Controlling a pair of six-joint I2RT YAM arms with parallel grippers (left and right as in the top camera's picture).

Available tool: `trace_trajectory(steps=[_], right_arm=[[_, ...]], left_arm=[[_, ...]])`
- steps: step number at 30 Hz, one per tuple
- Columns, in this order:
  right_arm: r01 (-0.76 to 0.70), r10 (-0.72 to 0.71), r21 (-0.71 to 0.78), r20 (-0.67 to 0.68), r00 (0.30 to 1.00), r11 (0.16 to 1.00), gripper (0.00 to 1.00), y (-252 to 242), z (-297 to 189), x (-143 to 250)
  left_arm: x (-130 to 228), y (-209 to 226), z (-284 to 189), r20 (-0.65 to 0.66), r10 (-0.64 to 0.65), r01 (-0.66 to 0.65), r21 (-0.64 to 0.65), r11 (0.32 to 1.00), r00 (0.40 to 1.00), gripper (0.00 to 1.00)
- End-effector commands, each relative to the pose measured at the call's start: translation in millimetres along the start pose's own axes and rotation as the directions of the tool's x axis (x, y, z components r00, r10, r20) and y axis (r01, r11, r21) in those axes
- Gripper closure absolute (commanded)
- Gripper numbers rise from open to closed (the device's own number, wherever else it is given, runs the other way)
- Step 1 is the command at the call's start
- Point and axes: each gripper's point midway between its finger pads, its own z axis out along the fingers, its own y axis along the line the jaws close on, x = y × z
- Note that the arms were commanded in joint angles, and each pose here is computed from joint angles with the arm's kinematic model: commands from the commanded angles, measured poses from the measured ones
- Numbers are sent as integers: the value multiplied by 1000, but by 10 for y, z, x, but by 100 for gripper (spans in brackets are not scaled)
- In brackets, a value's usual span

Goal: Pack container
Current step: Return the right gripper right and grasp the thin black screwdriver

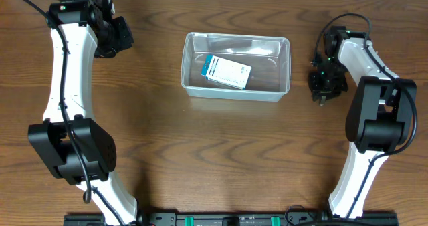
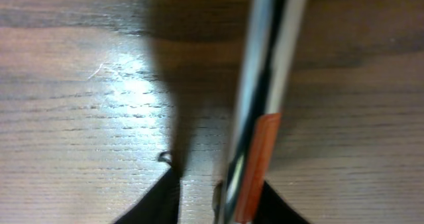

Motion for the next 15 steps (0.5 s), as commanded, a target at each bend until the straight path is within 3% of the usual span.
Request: trace_trajectory(steps=[1, 8, 15], right_arm=[[1, -1, 4, -14, 1000, 1000, 79, 8, 64, 38], [1, -1, 4, -15, 1000, 1000, 97, 8, 64, 39], [0, 0, 6, 33, 999, 1000, 98, 2, -57, -78]], left_arm=[[13, 40, -9, -1, 13, -13, -14, 1000, 1000, 72], [13, 41, -9, -1, 13, -13, -14, 1000, 1000, 72], [13, 41, -9, -1, 13, -13, -14, 1000, 1000, 72]])
